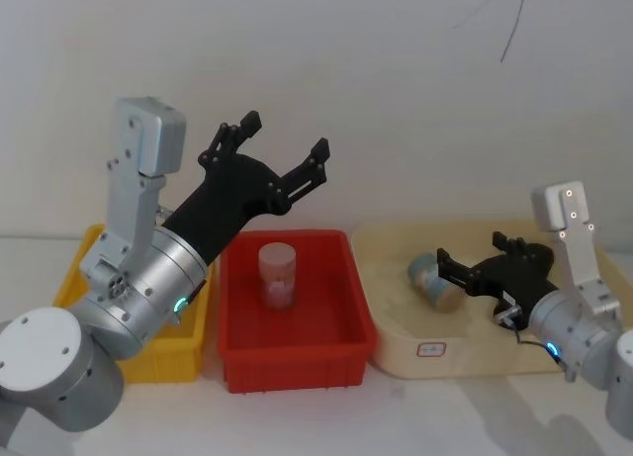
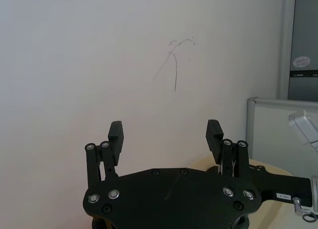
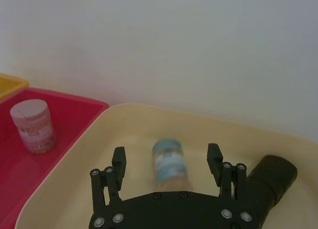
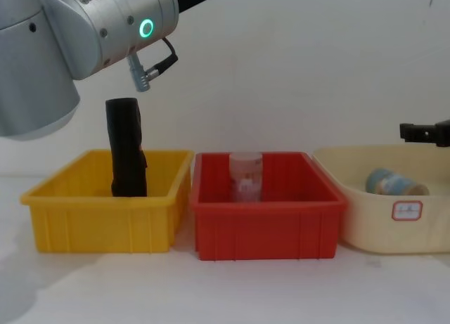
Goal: Pick up the garbage bag with the one hand and transfer it to the other hand.
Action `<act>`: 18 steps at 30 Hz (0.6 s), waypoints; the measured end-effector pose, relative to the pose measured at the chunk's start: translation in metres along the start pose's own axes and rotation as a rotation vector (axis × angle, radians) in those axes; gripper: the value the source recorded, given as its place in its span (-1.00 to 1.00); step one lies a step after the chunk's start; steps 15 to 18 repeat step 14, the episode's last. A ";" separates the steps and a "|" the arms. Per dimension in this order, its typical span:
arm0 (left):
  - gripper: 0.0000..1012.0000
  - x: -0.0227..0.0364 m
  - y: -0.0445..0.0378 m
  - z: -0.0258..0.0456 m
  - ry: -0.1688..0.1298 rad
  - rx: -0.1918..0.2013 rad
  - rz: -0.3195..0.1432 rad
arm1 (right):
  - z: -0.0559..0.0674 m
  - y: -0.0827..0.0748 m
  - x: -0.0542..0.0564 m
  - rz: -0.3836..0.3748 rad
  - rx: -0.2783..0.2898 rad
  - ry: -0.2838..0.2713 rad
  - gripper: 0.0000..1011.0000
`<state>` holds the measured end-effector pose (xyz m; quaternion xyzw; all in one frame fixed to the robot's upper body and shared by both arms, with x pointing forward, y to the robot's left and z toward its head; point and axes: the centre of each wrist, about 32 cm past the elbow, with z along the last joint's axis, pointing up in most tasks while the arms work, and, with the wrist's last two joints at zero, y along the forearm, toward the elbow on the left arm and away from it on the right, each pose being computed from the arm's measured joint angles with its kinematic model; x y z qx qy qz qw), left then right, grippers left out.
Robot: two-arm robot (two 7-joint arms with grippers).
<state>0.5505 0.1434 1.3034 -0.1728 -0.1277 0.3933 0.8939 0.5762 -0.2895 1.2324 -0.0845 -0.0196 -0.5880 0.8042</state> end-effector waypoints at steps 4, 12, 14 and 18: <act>0.98 0.0000 0.0000 0.0000 0.000 0.000 0.000 | -0.003 -0.004 -0.001 0.002 -0.001 0.004 0.98; 0.98 0.0000 0.0000 0.0000 0.000 0.000 0.000 | -0.006 -0.011 -0.003 0.011 0.005 0.013 0.98; 0.98 0.0000 0.0000 0.0000 0.000 0.000 0.000 | -0.007 -0.012 -0.003 0.012 0.007 0.016 0.98; 0.98 0.0000 0.0000 0.0000 0.000 0.000 0.000 | -0.007 -0.012 -0.003 0.012 0.007 0.016 0.98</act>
